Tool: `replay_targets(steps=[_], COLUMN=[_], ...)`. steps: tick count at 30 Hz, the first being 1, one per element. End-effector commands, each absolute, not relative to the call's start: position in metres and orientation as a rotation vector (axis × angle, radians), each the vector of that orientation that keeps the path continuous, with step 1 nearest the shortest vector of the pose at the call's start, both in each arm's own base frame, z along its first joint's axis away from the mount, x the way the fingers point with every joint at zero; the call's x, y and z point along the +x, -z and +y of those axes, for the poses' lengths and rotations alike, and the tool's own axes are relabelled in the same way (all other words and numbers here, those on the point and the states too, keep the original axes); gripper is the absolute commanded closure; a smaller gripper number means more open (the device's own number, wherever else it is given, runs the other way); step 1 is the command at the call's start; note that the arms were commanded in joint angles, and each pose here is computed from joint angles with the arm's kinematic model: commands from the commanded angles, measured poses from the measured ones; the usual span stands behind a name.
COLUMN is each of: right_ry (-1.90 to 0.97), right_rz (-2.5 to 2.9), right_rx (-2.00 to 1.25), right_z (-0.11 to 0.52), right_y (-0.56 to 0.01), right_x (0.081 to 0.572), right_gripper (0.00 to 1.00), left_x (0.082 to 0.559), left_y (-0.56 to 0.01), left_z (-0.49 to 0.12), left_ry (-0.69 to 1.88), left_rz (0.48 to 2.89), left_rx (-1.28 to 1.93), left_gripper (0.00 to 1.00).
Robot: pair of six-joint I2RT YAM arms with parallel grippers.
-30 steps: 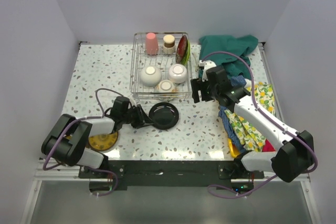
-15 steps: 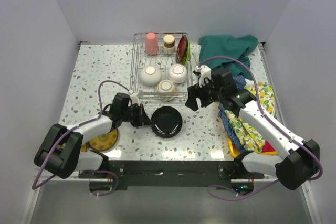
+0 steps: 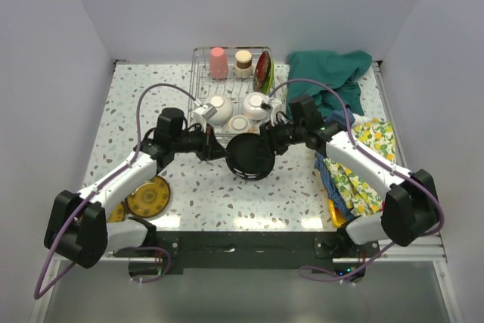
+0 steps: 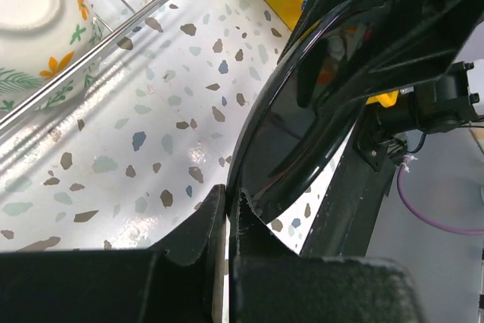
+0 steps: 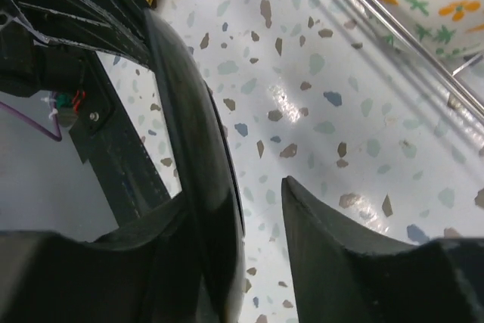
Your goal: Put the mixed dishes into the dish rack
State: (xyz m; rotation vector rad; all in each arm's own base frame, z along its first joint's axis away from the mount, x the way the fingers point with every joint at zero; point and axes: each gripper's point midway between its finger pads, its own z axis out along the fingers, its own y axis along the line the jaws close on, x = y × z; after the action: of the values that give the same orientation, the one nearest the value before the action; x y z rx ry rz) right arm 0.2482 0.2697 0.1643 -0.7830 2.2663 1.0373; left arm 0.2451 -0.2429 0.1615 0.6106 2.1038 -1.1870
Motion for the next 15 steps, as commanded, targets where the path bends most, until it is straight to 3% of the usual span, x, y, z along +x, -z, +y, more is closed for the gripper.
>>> replay_targets(steps=[1, 3, 4, 7, 11, 13, 15], right_ry=[-1.136, -1.139, -1.102, -1.021, -0.749, -0.698, -0.574], right_rz=[2.112, 2.087, 2.093, 2.097, 2.035, 1.988, 1.988], right_rx=[-0.774, -0.760, -0.731, -0.656, -0.491, -0.458, -0.345], right_z=[0.293, 0.296, 0.294, 0.290, 0.271, 0.270, 0.257], right_y=[-0.210, -0.224, -0.226, -0.243, -0.277, -0.298, -0.301], right_x=[0.266, 0.271, 0.278, 0.294, 0.346, 0.363, 0.389], right_gripper=[0.77, 0.94, 1.00, 1.00, 1.00, 1.00, 1.00], left_x=[0.251, 0.258, 0.263, 0.297, 0.366, 0.397, 0.416], left_y=[-0.186, -0.177, -0.174, -0.182, -0.232, -0.257, -0.263], left_z=[-0.249, -0.243, -0.240, -0.211, -0.145, -0.108, -0.077], left_ry=[1.190, 1.134, 1.099, 0.938, 0.661, 0.523, 0.374], left_rz=[2.008, 2.053, 2.070, 2.085, 1.987, 1.911, 1.885], left_rx=[0.682, 0.628, 0.598, 0.458, 0.238, 0.168, 0.101], left_gripper=[1.00, 1.00, 0.88, 0.70, 0.58, 0.57, 0.67])
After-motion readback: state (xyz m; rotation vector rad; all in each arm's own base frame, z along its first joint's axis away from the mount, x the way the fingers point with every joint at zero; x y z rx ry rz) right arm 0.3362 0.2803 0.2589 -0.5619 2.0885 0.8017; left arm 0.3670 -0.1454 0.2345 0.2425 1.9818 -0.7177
